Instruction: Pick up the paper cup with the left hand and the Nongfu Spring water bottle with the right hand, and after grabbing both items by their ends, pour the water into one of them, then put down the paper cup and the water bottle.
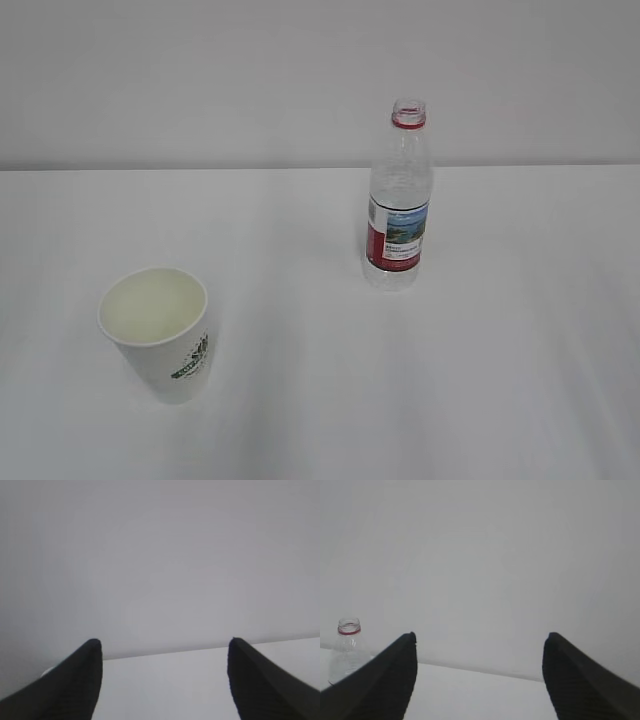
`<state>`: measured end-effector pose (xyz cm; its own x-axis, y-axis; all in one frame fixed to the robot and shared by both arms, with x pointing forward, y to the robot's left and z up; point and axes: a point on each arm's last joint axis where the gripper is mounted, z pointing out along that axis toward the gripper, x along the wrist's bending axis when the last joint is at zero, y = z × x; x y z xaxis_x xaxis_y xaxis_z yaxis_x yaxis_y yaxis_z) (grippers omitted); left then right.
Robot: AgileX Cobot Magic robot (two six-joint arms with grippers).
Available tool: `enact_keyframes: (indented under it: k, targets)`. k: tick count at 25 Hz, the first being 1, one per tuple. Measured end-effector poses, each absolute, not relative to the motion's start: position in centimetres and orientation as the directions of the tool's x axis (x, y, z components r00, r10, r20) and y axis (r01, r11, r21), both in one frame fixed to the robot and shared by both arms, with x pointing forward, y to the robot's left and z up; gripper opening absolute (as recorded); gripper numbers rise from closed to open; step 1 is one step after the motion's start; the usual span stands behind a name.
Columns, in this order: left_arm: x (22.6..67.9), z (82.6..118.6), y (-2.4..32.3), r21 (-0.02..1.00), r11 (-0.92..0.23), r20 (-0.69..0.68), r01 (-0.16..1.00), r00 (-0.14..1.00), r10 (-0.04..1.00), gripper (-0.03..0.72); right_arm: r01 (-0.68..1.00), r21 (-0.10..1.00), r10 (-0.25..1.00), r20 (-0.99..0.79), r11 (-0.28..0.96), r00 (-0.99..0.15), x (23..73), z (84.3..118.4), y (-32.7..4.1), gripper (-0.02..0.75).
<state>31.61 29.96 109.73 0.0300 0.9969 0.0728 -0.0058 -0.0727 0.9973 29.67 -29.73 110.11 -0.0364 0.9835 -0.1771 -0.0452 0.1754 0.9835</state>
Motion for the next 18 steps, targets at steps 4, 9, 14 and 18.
enact_keyframes:
  k: [4, 9, 14, 18]
  targets:
    - [31.9, 110.1, 29.8, 0.997, -0.064, 0.066, -0.047, 0.040, 0.997, 0.570, -0.057, 0.980, 0.980, -0.193, 0.190, -0.048, 31.4, 109.6, -29.5, 0.587]
    - [33.3, 110.2, 29.6, 0.993, -0.107, 0.110, -0.054, 0.050, 0.993, 0.570, -0.026, 0.980, 0.978, -0.199, 0.198, -0.066, 33.4, 109.2, -29.2, 0.587]
    - [36.2, 109.7, 29.1, 0.992, -0.122, 0.124, -0.033, 0.083, 0.989, 0.570, -0.019, 0.979, 0.976, -0.202, 0.201, -0.084, 35.5, 108.9, -28.9, 0.587]
    - [38.9, 108.8, 28.7, 0.992, -0.124, 0.124, -0.008, 0.114, 0.986, 0.570, 0.008, 0.979, 0.974, -0.202, 0.203, -0.103, 37.5, 108.2, -28.6, 0.587]
